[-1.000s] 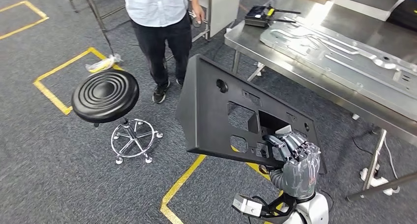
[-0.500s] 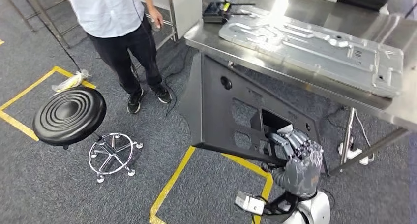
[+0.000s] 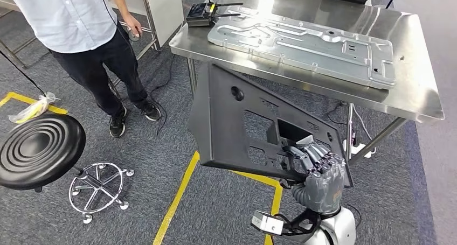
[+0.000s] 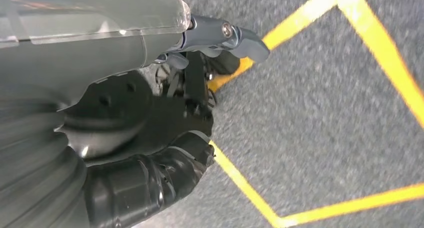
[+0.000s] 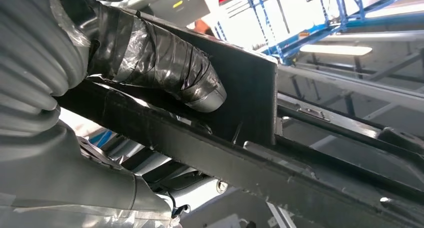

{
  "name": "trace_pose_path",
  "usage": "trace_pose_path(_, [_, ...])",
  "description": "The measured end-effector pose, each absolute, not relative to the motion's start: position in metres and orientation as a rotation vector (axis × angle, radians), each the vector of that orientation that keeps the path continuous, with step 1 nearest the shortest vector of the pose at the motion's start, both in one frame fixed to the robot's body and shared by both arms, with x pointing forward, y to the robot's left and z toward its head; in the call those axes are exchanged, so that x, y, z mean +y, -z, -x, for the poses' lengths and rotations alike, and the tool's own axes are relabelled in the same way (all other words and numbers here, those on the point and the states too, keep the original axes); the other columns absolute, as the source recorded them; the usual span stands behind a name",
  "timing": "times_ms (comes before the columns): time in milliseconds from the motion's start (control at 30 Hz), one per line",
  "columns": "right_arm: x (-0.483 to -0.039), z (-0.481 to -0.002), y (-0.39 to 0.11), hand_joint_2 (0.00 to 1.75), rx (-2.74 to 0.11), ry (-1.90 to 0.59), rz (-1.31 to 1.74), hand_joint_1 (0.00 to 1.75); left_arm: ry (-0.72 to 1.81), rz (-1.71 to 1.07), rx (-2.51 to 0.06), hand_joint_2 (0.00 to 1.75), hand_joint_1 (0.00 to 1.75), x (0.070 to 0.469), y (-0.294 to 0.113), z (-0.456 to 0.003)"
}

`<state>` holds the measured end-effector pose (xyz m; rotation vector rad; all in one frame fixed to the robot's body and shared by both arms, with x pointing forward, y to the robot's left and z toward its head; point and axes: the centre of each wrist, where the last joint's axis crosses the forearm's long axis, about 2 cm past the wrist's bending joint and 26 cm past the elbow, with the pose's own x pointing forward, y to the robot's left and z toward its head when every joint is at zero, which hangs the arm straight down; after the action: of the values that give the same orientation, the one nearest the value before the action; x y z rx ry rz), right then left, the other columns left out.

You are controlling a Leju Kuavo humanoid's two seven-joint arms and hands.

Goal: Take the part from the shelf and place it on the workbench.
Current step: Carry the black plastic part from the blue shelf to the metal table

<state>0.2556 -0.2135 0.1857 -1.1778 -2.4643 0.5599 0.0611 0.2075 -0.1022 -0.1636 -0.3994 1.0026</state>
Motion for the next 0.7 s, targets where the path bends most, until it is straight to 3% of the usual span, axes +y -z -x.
trace_pose_path(700, [-0.202, -0.265, -0.184, 1.75, -2.468, -0.617, 1.102, 1.75, -1.030, 0.197, -0.425, 1.75, 0.00, 0.204, 0.102, -0.058])
